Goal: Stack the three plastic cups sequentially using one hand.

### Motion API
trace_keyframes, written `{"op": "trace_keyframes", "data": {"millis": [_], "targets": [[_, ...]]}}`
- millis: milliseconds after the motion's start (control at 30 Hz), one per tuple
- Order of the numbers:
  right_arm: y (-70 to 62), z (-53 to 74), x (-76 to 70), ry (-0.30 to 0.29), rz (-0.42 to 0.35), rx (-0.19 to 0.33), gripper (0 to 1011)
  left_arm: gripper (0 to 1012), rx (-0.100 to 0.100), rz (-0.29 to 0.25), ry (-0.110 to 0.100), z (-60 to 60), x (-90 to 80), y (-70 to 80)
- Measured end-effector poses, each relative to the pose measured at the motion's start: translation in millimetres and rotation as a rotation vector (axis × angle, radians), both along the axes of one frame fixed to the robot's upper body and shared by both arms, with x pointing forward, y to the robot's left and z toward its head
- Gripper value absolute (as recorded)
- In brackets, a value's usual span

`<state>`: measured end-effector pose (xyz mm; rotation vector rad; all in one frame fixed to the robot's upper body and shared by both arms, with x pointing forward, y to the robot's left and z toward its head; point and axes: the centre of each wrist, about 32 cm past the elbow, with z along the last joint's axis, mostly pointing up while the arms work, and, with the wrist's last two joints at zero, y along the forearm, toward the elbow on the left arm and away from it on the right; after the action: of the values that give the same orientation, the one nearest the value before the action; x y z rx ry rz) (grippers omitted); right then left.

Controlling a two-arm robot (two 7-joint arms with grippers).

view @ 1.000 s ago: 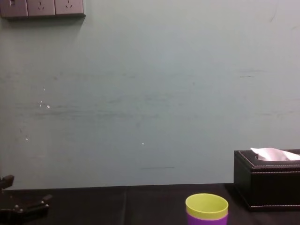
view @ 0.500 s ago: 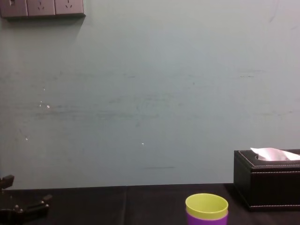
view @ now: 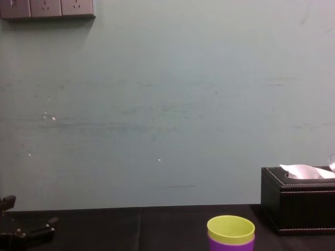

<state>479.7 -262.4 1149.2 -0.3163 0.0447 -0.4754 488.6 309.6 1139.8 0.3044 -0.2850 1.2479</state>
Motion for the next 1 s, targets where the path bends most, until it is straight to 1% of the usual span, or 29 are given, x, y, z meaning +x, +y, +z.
{"op": "trace_keyframes", "data": {"millis": [633,900,1000], "targets": [[19.6,-0.4,9.7,-0.004,-0.009,-0.002,1003,1011,0.000,0.000,0.000,0.0,0.0,0.0],[25.0,-0.4,12.8,-0.002,-0.014,0.003,1003,1012,0.000,0.000,0.000,0.0,0.0,0.0],[25.2,-0.5,12.8,-0.002,-0.014,0.003,1003,1011,0.000,0.000,0.000,0.0,0.0,0.0]]}}
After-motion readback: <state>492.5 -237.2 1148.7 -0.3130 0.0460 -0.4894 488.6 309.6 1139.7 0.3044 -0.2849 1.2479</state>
